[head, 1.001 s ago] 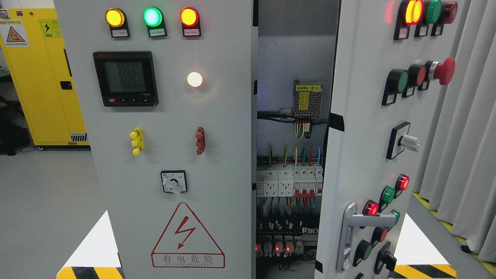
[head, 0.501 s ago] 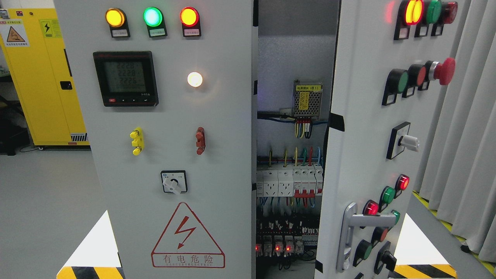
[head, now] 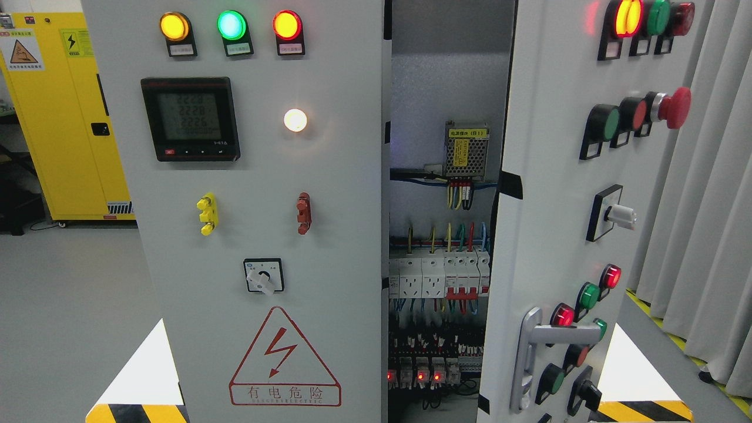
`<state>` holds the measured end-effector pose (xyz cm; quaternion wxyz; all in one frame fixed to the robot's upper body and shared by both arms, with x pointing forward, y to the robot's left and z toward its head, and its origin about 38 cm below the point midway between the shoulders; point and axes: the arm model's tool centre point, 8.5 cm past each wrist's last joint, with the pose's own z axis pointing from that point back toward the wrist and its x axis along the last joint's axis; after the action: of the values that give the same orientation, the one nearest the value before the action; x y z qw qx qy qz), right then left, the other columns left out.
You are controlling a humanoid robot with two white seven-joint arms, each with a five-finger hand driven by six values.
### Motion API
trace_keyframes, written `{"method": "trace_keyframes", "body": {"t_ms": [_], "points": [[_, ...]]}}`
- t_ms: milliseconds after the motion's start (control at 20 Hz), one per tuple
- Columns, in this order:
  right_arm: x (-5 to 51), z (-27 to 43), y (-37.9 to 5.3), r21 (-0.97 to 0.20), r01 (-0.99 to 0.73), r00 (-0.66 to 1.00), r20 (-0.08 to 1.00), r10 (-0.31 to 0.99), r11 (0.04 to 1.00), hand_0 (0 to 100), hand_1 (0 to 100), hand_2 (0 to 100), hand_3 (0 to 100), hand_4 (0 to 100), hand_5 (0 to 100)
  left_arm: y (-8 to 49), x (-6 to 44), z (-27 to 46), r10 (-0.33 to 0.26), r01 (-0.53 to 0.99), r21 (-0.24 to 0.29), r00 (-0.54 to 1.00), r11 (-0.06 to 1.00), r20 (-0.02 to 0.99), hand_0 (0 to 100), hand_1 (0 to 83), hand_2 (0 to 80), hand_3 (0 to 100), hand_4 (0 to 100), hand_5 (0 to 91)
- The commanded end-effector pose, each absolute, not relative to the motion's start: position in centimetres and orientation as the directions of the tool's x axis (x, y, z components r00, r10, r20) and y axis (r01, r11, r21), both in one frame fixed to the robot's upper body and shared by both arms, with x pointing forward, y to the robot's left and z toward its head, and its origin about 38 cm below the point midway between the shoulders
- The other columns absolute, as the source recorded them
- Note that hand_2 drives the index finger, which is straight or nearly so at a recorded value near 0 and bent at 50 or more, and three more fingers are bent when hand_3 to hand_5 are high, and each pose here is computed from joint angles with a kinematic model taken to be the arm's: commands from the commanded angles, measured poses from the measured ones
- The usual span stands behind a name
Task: Open door with both hands
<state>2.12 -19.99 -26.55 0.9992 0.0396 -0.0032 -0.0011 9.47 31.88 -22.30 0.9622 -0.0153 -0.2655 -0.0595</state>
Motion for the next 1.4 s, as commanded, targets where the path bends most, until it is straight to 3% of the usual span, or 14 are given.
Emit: {"method": "trace_keyframes", "body": {"t_ms": [0,150,350,601,1251,1352], "points": [[1.3,-26.6,-20.5,0.07,-0.04,0.999,-0.006,0.041,0.997,22,2,0,0,0,0,32.0,20.9,-10.3,-0.274,0.408,0.08,0.443,0.909,0.854,0,0.0,0.0,0,0,0.0],[1.2,-26.6,-21.3,0.058,-0.036,0.999,-0.008,0.037,0.998,22,2,0,0,0,0,29.2,20.7,-8.8,-0.256,0.601,-0.02,0.369,0.799,0.893,0,0.0,0.0,0,0,0.0],[1.2,-26.6,-21.8,0.051,-0.038,0.999,-0.008,0.038,0.998,22,2,0,0,0,0,28.0,22.5,-4.7,-0.193,0.675,-0.034,0.258,0.737,0.947,0,0.0,0.0,0,0,0.0],[1.2,-26.6,-22.1,0.046,-0.037,0.999,-0.008,0.037,0.998,22,3,0,0,0,0,29.9,24.6,1.0,-0.13,0.728,-0.025,0.156,0.685,0.979,0,0.0,0.0,0,0,0.0],[1.2,-26.6,-22.2,0.043,-0.037,0.999,-0.007,0.037,0.998,22,3,0,0,0,0,32.0,30.8,19.4,-0.004,0.879,0.099,-0.11,0.466,0.994,0,0.0,0.0,0,0,0.0],[1.2,-26.6,-22.3,0.042,-0.037,0.999,-0.007,0.037,0.998,22,3,0,0,0,0,31.8,32.0,21.0,0.012,0.882,0.087,-0.105,0.464,0.994,0,0.0,0.0,0,0,0.0]]}}
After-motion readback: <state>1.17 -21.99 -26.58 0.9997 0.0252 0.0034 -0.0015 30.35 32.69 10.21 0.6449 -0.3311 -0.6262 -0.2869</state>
